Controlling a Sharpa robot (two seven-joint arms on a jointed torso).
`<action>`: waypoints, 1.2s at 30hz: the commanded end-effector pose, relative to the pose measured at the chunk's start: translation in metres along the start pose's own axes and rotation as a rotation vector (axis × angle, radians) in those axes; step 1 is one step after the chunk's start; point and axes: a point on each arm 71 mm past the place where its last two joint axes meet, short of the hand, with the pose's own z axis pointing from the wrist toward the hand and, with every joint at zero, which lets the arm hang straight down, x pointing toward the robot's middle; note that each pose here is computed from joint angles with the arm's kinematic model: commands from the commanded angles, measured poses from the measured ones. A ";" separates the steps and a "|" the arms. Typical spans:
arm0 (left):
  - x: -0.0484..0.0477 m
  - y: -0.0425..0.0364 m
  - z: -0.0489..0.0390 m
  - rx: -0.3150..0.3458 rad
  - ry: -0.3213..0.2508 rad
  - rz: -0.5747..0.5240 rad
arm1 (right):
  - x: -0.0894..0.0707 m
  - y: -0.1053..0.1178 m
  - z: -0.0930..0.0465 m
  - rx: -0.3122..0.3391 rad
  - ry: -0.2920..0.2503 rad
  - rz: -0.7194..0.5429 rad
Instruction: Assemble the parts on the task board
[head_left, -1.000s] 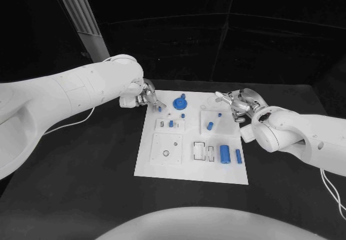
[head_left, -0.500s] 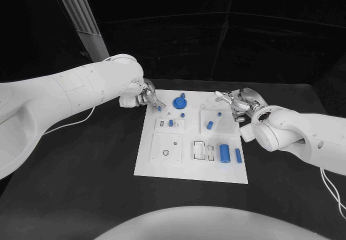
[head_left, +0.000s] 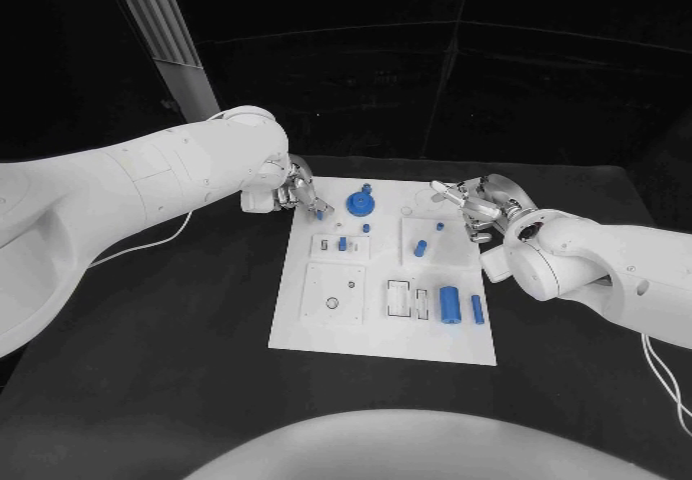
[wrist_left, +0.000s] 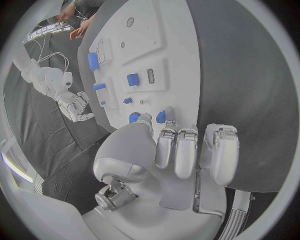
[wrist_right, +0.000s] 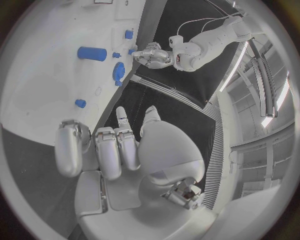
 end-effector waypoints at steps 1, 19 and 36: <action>-0.0018 -0.0020 -0.0003 0.016 -0.013 -0.001 | 0.000 0.001 0.000 -0.002 0.007 0.000; -0.0027 -0.0030 0.0006 0.010 -0.025 -0.006 | 0.001 0.001 0.000 -0.001 0.009 0.000; -0.0028 -0.0030 0.0014 0.006 -0.031 -0.010 | 0.002 0.001 0.000 -0.001 0.011 0.000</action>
